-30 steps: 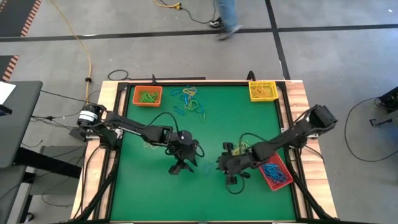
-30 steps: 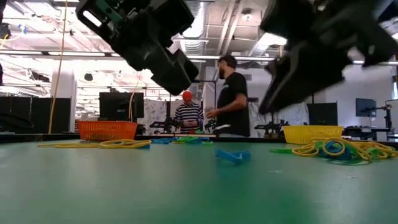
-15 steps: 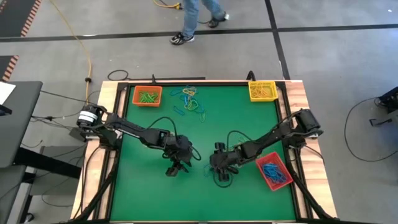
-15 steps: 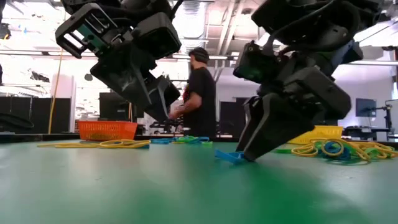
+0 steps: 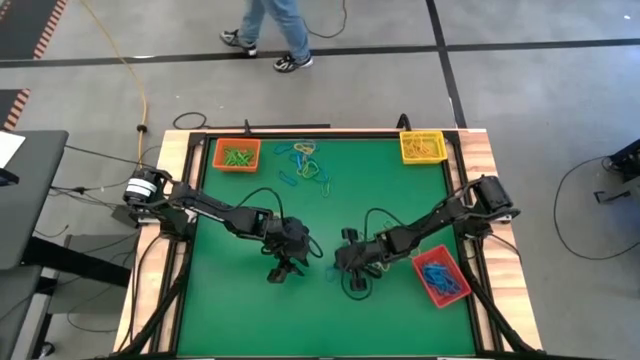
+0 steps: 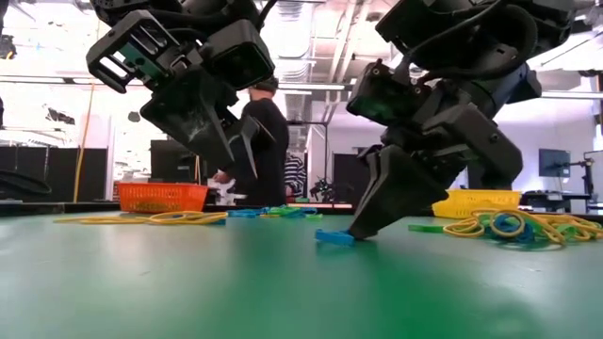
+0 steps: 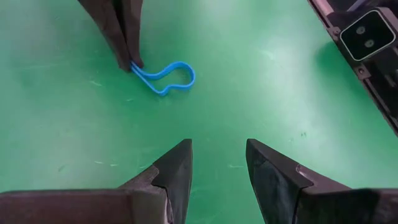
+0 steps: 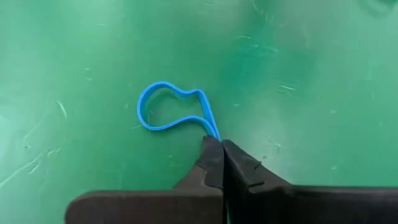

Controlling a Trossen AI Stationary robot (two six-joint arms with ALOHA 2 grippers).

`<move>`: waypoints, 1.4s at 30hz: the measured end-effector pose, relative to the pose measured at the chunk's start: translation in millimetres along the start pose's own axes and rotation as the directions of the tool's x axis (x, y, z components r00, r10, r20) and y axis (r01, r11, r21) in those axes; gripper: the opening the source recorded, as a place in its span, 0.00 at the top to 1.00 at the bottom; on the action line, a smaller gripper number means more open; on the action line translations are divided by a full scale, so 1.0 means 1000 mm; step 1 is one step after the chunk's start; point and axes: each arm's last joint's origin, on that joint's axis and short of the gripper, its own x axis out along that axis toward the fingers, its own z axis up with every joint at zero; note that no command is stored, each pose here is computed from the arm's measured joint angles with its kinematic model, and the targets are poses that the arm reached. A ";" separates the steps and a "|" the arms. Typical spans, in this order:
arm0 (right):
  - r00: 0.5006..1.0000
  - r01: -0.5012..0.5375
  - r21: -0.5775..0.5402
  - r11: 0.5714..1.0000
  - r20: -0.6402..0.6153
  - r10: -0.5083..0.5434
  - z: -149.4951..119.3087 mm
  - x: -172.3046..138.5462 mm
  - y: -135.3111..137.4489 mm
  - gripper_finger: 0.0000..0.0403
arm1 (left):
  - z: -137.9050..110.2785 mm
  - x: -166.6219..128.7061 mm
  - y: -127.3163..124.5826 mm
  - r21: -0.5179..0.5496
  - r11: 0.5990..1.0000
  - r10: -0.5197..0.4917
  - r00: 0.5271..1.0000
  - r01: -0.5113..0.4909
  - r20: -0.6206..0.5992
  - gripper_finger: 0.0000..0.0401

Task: Sort rubber bands into baskets
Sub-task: Put the blue rubber band into the red bin

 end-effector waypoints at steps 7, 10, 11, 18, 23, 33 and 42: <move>0.998 0.024 -0.026 0.999 -0.065 -0.025 0.001 -0.031 0.013 0.97 | -0.001 0.000 0.001 -0.003 1.000 0.024 1.000 -0.024 -0.006 0.65; 0.995 0.075 -0.020 0.997 -0.058 -0.076 0.006 -0.056 0.018 0.97 | -0.001 0.000 0.001 -0.003 0.999 0.050 0.999 -0.050 -0.009 0.65; 0.994 0.092 -0.015 0.996 -0.058 -0.093 0.008 -0.065 0.019 0.97 | -0.001 0.000 0.002 -0.004 0.998 0.056 0.998 -0.056 -0.010 0.65; 0.988 0.147 0.042 0.988 -0.063 -0.144 0.005 -0.126 0.033 0.97 | -0.001 0.000 0.003 0.004 0.995 0.100 0.995 -0.100 -0.008 0.65; 0.979 0.183 0.113 0.977 -0.112 -0.170 -0.007 -0.159 0.039 0.97 | -0.001 0.000 0.003 0.005 0.995 0.104 0.995 -0.104 -0.007 0.65; 0.923 0.271 0.270 0.924 -0.344 -0.170 -0.045 -0.201 0.050 0.97 | -0.001 0.000 0.003 0.005 0.995 0.105 0.994 -0.104 -0.007 0.65; 0.838 0.375 0.356 0.856 -0.525 -0.149 -0.075 -0.226 0.067 0.97 | -0.001 0.000 0.004 0.009 0.992 0.127 0.992 -0.127 -0.007 0.65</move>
